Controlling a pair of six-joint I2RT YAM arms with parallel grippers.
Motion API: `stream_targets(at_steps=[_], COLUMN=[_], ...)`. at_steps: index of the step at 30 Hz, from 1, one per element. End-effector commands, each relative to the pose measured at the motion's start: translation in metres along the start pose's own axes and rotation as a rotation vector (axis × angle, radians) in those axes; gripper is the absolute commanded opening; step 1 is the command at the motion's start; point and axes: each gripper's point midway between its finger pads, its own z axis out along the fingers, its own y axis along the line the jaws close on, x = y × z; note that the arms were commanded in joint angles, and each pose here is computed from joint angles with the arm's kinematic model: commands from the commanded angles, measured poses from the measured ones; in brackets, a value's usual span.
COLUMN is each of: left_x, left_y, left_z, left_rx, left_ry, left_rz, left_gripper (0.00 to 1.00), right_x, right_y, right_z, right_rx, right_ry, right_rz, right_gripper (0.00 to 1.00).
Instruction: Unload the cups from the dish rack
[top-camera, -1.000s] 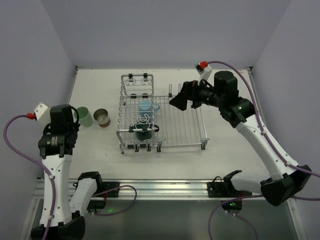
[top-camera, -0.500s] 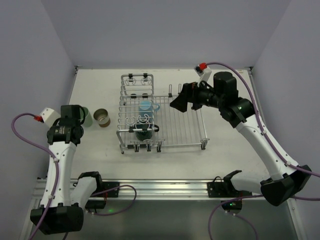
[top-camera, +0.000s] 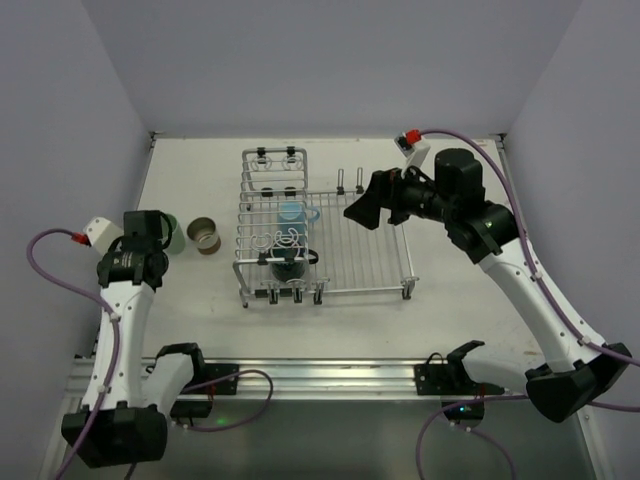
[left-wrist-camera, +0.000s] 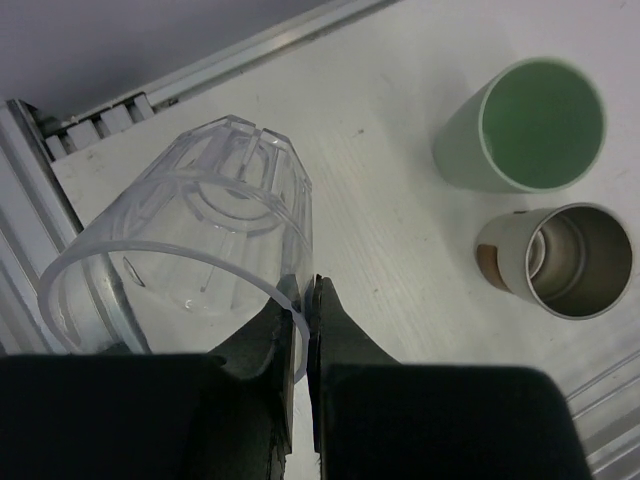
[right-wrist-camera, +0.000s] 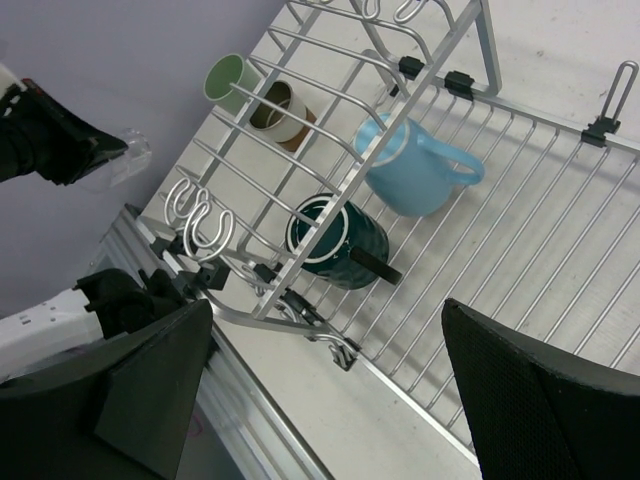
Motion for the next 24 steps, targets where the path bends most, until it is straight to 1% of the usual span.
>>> stream_targets(at_steps=[1,4,7,11,13,14,15,17,24], left_x=[0.006,0.009,0.011,0.004,0.013,0.018,0.026,0.035,0.043], left_y=[-0.017,-0.024,-0.027,-0.025,-0.028,-0.022,-0.027,-0.027,-0.03], left_z=[0.016,0.023,0.037,0.06,0.068,0.081,0.083,0.094,0.106], left_rx=[-0.009,0.01,-0.016,-0.004,0.036,0.02,0.06,0.078,0.077], left_ry=[0.035,0.071,0.129,0.162,0.237,0.272,0.323,0.364,0.401], left_rz=[-0.019,-0.015,0.004,-0.045,-0.042,-0.064,-0.071,-0.085,-0.077], left_gripper=[0.0,0.0,0.0,0.0,0.0,0.0,0.0,0.0,0.0], right_x=[-0.004,-0.002,0.003,0.01,0.014,0.014,0.014,0.014,0.013], right_y=[0.003,0.001,-0.004,-0.009,-0.013,-0.013,-0.014,-0.014,-0.016], right_z=[-0.009,-0.01,-0.009,-0.006,-0.004,-0.004,-0.004,-0.004,0.0], right_rx=[0.005,0.017,0.03,0.044,0.054,0.054,0.053,0.053,0.055], right_ry=[-0.018,-0.014,-0.004,0.011,0.019,0.018,0.02,0.018,0.015], right_rz=[-0.016,-0.021,-0.026,-0.029,-0.025,-0.027,-0.027,-0.027,-0.027], right_gripper=[0.99,0.99,0.99,0.99,0.99,0.99,0.99,0.99,0.99])
